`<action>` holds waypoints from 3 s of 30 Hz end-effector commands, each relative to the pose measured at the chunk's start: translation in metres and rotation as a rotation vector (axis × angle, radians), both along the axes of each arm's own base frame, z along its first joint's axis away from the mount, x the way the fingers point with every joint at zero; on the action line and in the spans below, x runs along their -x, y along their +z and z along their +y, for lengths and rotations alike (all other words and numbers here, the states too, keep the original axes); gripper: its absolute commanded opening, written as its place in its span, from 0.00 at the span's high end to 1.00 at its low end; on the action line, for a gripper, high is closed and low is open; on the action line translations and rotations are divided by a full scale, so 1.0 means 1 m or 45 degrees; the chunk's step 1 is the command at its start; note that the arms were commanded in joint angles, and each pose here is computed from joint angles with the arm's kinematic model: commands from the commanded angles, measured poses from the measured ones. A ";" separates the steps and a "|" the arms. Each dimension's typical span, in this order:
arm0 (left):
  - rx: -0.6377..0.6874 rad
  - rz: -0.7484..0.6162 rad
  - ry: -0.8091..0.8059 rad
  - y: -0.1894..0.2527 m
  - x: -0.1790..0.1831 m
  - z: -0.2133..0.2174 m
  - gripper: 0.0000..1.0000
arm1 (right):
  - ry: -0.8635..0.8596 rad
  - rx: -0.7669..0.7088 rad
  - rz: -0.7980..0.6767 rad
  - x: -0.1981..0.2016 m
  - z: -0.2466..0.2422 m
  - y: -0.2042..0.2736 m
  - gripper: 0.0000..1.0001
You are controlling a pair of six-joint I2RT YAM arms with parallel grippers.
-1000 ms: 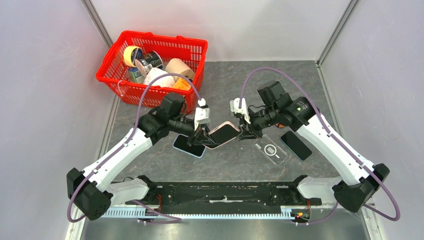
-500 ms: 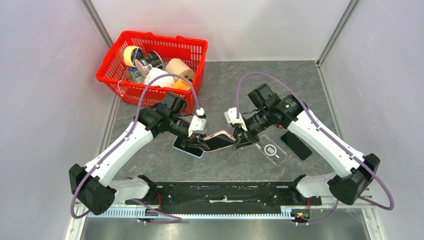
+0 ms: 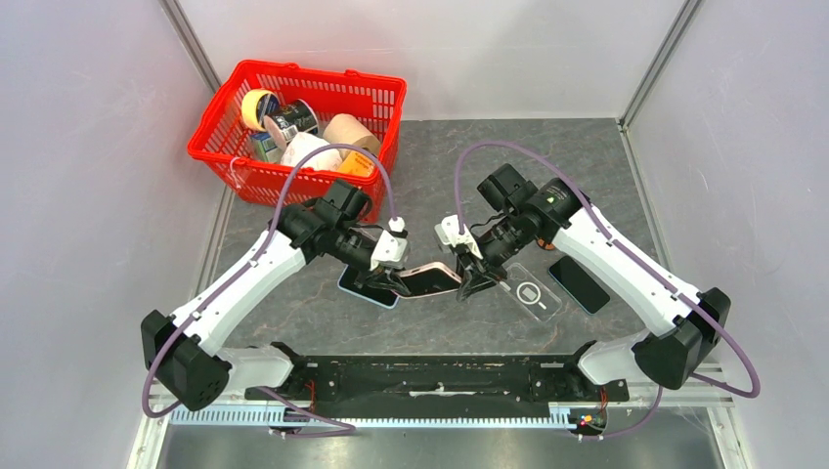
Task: Take the phone out of the phone case
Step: Remove the phone case from the phone.
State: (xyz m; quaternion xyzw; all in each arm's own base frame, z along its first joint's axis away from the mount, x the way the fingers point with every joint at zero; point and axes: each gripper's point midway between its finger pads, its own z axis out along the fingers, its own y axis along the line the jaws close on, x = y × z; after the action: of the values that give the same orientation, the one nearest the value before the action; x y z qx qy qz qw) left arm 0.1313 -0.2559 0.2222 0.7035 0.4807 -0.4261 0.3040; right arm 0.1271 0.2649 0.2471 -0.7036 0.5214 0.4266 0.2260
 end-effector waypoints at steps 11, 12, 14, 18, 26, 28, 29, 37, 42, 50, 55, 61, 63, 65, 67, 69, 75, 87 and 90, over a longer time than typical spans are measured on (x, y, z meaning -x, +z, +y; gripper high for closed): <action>0.087 -0.095 -0.392 0.010 0.052 -0.015 0.98 | -0.008 -0.041 -0.157 -0.020 -0.001 0.015 1.00; 0.086 -0.086 -0.392 0.010 0.052 -0.016 0.98 | -0.013 -0.039 -0.157 -0.021 -0.001 0.015 1.00; 0.086 -0.070 -0.381 0.010 0.051 -0.019 0.98 | -0.026 -0.043 -0.160 -0.022 0.000 0.015 1.00; 0.076 -0.075 -0.315 0.009 0.042 -0.023 0.98 | -0.075 -0.021 -0.156 -0.024 -0.002 0.011 1.00; -0.014 -0.088 -0.141 0.000 0.020 -0.017 0.98 | -0.401 0.148 -0.203 -0.056 -0.019 0.005 0.65; -0.025 -0.110 -0.114 -0.002 0.015 -0.012 0.98 | -0.485 0.156 -0.236 -0.065 -0.025 0.009 0.57; -0.028 -0.124 -0.099 -0.003 0.013 -0.010 0.98 | -0.521 0.157 -0.255 -0.068 -0.029 0.012 0.55; -0.069 -0.154 0.112 -0.007 -0.012 -0.009 0.98 | -0.406 0.054 -0.226 -0.027 -0.041 0.044 0.53; -0.025 -0.113 0.264 0.001 -0.028 -0.019 0.98 | -0.266 0.008 -0.124 0.000 -0.040 0.050 0.57; 0.020 -0.044 0.364 0.008 -0.034 -0.026 0.98 | -0.200 -0.006 0.006 0.010 -0.032 0.051 0.60; 0.035 -0.028 0.375 0.010 -0.034 -0.027 0.98 | -0.246 0.003 0.027 0.000 -0.026 0.043 0.60; 0.040 -0.013 0.363 0.010 -0.030 -0.027 0.98 | -0.339 0.017 -0.007 -0.018 -0.021 0.040 0.60; 0.041 -0.009 0.358 0.010 -0.029 -0.027 0.98 | -0.356 0.027 -0.016 -0.022 -0.021 0.038 0.60; 0.041 -0.009 0.356 0.009 -0.029 -0.027 0.98 | -0.372 0.034 -0.025 -0.025 -0.021 0.037 0.60; 0.041 -0.004 0.352 0.009 -0.028 -0.027 0.98 | -0.378 0.039 -0.030 -0.026 -0.021 0.036 0.60; 0.042 -0.003 0.352 0.009 -0.028 -0.027 0.98 | -0.378 0.037 -0.027 -0.026 -0.021 0.036 0.60; 0.050 -0.005 0.358 0.011 -0.030 -0.028 0.98 | -0.370 0.037 -0.006 -0.023 -0.021 0.034 0.60; 0.057 0.009 0.339 0.012 -0.026 -0.028 0.98 | -0.400 0.054 -0.020 -0.029 -0.021 0.030 0.60; 0.063 0.014 0.327 0.012 -0.024 -0.029 0.98 | -0.415 0.059 -0.028 -0.032 -0.021 0.028 0.60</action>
State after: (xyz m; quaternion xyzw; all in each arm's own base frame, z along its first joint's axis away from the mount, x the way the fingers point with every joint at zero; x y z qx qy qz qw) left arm 0.1620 -0.2748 0.2055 0.6293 0.5975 -0.3651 0.3373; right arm 0.1511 0.2408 0.2768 -0.6233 0.6327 0.3726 0.2691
